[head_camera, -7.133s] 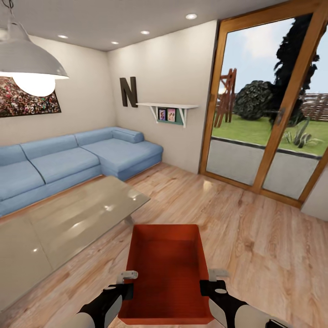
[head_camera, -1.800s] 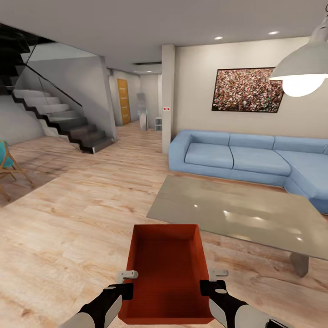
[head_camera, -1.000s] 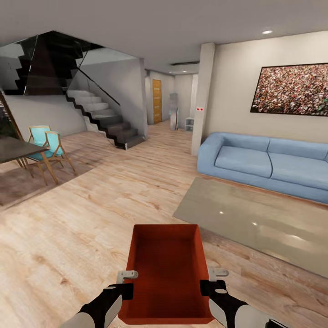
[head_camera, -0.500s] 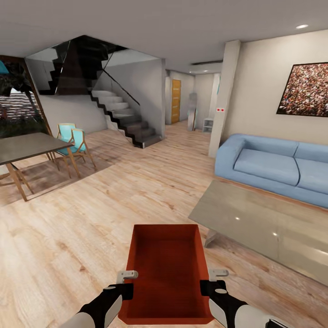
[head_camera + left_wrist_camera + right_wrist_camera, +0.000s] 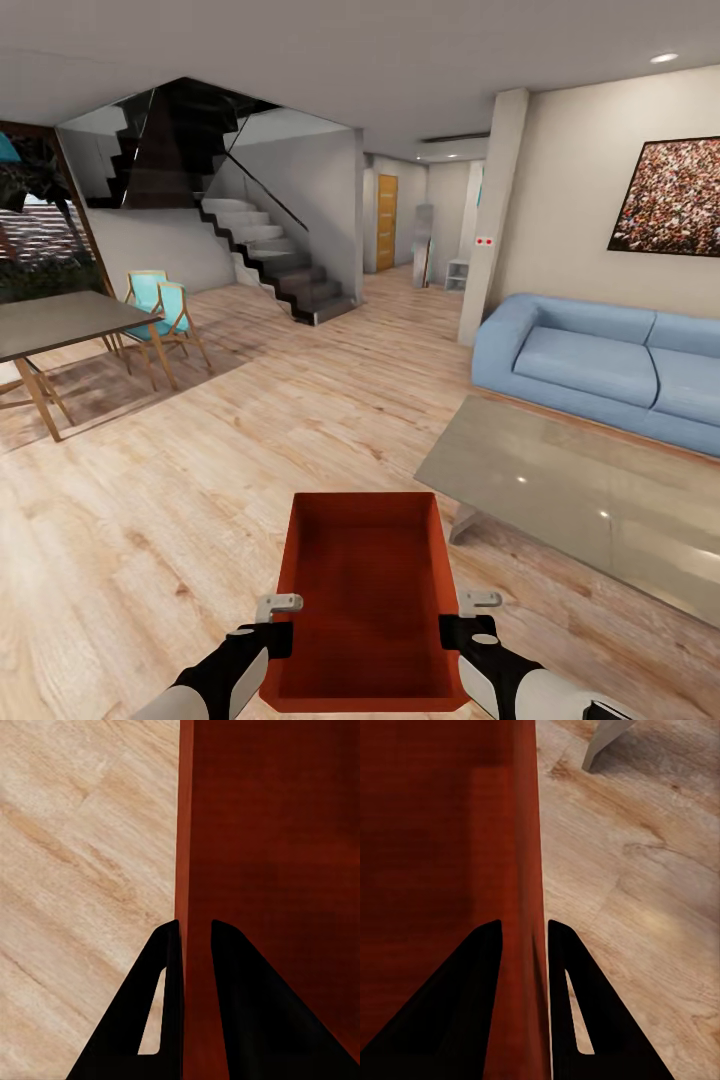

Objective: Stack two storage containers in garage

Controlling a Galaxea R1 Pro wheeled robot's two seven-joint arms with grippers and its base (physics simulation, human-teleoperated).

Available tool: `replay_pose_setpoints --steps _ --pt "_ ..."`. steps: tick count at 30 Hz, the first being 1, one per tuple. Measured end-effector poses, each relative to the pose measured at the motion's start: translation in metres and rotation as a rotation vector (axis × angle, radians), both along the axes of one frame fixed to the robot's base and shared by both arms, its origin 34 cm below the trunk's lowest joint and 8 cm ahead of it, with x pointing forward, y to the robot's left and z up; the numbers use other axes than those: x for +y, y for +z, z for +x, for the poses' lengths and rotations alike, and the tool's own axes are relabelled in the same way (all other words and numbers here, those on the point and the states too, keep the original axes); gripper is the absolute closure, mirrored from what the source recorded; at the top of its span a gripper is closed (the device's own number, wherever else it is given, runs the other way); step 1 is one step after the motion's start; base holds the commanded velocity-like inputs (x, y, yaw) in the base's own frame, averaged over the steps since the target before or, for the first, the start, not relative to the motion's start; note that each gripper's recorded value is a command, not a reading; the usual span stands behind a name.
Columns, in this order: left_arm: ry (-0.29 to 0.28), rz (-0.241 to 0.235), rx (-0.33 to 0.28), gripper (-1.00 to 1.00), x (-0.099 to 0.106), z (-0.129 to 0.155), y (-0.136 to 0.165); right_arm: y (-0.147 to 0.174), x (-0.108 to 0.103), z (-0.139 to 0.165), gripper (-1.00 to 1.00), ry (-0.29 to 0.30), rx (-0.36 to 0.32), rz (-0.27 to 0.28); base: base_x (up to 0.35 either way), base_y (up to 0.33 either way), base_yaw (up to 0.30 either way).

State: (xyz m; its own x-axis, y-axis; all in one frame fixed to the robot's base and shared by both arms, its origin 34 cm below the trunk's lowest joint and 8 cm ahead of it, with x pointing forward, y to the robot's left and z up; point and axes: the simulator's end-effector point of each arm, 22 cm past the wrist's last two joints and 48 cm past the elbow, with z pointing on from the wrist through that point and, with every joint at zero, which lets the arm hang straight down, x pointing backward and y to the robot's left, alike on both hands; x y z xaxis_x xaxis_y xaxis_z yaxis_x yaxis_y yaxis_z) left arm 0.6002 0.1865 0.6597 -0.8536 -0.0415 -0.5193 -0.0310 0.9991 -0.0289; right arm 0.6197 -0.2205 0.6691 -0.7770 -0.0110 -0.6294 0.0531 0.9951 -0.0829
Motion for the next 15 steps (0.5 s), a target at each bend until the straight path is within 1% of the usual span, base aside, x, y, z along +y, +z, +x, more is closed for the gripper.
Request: replay_pose_setpoints --steps 9,11,15 --pt "0.000 0.000 0.002 1.00 0.0000 -0.0005 -0.0003 -0.0003 0.0000 -0.0005 1.00 0.000 0.003 0.000 0.011 0.000 0.000" --pt "-0.001 0.000 0.007 1.00 0.0002 -0.0016 -0.0008 -0.0009 0.0003 -0.0015 1.00 0.001 0.008 -0.001 0.184 0.040 0.000" --pt "-0.001 0.000 0.010 1.00 0.0004 -0.0022 -0.0010 -0.0010 0.0005 -0.0020 1.00 0.001 0.010 -0.001 0.276 0.120 0.000"
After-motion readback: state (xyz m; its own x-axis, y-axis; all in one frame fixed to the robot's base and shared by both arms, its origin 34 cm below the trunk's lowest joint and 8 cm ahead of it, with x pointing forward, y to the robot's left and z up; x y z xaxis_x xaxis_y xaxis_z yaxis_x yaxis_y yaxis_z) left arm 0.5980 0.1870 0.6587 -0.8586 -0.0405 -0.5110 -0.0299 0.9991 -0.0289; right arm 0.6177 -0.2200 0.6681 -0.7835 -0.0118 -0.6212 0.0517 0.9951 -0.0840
